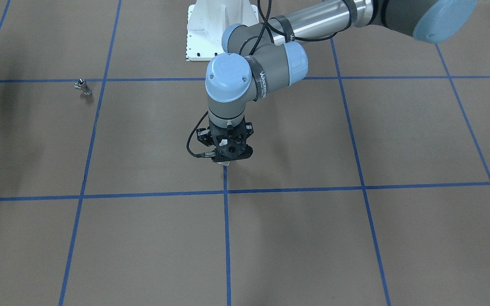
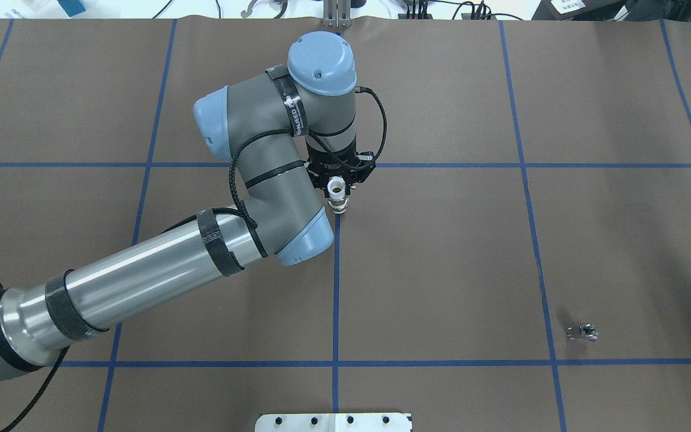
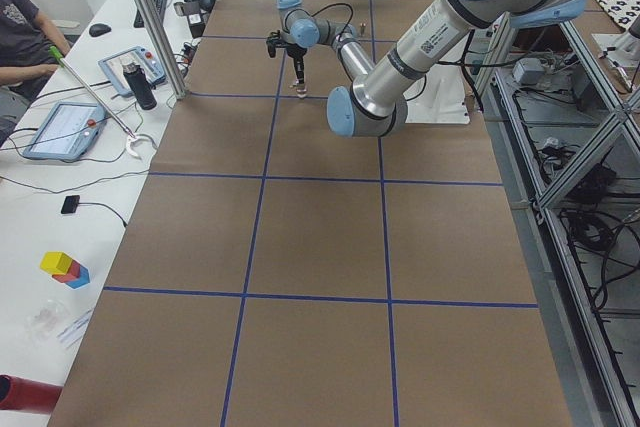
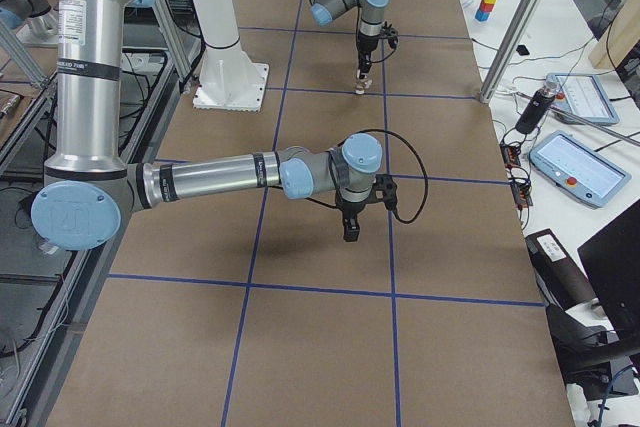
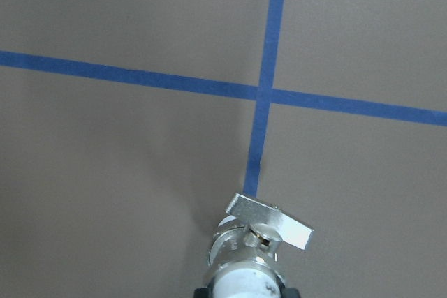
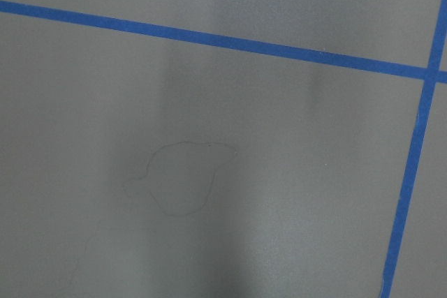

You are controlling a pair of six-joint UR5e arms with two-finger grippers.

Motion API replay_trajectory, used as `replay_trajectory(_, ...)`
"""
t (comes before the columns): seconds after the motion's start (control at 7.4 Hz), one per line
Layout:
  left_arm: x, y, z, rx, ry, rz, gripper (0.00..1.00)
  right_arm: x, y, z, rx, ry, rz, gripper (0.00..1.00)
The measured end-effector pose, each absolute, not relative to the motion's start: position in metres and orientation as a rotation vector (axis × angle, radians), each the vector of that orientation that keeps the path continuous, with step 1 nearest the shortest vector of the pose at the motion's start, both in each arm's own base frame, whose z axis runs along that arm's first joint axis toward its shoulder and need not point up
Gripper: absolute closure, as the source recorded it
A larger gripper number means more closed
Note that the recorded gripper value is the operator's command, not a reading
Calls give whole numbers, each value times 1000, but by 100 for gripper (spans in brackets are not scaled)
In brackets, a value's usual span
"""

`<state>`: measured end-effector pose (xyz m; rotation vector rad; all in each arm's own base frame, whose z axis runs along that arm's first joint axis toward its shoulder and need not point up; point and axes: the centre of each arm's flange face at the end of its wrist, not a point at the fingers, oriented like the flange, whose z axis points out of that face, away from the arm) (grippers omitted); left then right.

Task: Assemble PPR valve and pipe with both arms
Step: 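Lower the white valve upright onto the table center with the left gripper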

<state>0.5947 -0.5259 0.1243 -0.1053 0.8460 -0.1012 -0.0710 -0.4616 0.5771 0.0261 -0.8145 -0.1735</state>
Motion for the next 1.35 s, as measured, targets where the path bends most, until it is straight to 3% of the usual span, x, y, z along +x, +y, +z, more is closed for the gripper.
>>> replay_trajectory(1.35,599,-528,126,-122,835,-128,100,-72,-462,579,22,-814,-174,0)
